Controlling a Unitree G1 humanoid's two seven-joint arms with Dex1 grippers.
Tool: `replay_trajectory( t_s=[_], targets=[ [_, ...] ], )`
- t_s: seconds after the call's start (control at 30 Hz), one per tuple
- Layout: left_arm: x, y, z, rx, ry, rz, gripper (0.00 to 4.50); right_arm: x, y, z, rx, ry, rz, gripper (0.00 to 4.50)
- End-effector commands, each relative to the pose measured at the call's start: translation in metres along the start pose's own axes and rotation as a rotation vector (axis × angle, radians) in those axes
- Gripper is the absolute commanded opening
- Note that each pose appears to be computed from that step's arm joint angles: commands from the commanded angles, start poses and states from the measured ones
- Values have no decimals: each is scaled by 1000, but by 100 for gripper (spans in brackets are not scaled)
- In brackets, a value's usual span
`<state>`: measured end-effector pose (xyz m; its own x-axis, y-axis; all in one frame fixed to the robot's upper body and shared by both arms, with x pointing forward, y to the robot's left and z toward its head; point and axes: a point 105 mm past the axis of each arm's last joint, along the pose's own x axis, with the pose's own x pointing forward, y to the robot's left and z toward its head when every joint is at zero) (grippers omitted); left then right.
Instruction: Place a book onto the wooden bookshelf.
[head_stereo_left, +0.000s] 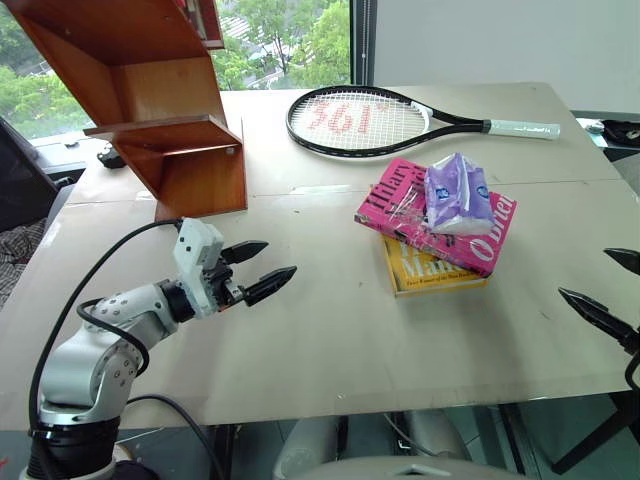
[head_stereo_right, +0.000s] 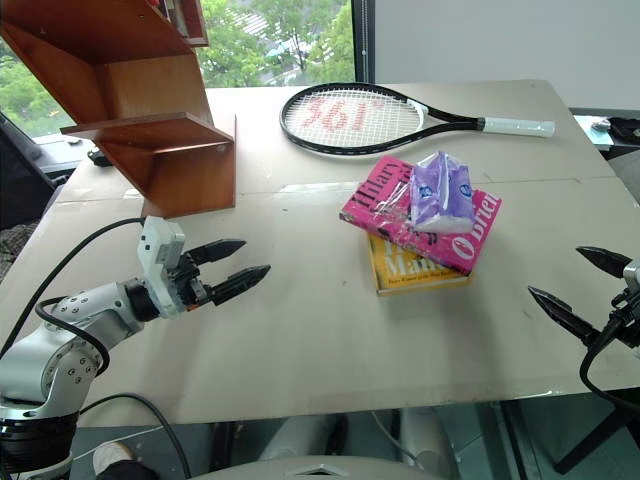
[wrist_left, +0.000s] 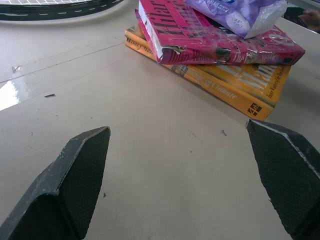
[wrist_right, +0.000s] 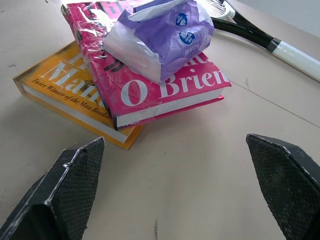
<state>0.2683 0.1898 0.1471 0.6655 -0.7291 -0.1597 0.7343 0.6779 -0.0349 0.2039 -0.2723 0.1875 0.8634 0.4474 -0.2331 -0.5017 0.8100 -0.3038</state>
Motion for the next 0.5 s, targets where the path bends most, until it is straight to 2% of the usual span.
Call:
replay_trajectory(
  t_s=[0.03,0.1,0.2,0.3,0.5],
  targets=[
    [4,-10,17,61,-27,-65,449,3,2,8,-2,-39,-20,450],
    [9,-18,29,92,-52,-127,449,14,7,16,20,-68,-31,450],
    [11,-30,44,165,-102,-187,449,28,9,21,12,-26,-75,450],
    [13,-41,56,209,-145,-248,449,53,16,30,39,-19,-37,450],
    [7,-58,54,247,-109,-361,449,121,27,53,134,-58,22,450]
  ],
)
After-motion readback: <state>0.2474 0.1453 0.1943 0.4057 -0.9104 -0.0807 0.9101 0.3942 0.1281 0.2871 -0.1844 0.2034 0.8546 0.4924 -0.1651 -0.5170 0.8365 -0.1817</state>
